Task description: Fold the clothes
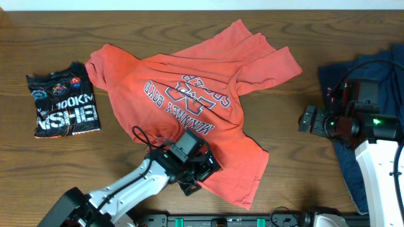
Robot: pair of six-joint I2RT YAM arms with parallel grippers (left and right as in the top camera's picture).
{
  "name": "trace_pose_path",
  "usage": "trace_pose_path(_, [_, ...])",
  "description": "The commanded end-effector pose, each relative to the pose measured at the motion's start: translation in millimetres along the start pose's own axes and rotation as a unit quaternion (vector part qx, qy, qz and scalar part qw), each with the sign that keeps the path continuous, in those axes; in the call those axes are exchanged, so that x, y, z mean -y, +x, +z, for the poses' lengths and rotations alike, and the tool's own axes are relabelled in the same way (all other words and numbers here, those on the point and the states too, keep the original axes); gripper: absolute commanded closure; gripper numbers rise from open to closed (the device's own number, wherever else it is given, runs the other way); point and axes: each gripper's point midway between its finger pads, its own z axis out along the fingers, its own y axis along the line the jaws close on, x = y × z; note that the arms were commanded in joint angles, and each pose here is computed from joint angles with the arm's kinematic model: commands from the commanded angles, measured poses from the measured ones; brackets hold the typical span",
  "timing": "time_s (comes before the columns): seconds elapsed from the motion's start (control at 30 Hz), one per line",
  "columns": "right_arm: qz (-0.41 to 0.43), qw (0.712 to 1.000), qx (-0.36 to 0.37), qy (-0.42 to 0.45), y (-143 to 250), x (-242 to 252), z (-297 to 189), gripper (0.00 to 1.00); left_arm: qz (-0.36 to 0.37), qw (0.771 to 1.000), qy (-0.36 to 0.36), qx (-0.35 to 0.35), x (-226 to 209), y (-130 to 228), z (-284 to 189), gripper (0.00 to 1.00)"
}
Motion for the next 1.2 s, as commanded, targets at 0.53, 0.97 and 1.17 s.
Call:
trace_pose_path(0.53, [0.001,1.0,0.0,0.007,-1,5,-1,0.01,-0.002,0.966,-0.026,0.257,-11,-89,-17,0.61])
trace_pose_path(0.97, [0.001,1.0,-0.001,0.008,-1,5,-1,0.01,0.001,0.965,-0.03,0.261,-12,-93,-12,0.6])
trace_pose_path(1.17, [0.001,1.0,0.0,0.007,-1,5,-1,0.01,0.034,0.97,-0.013,0.241,0,-90,-4,0.94])
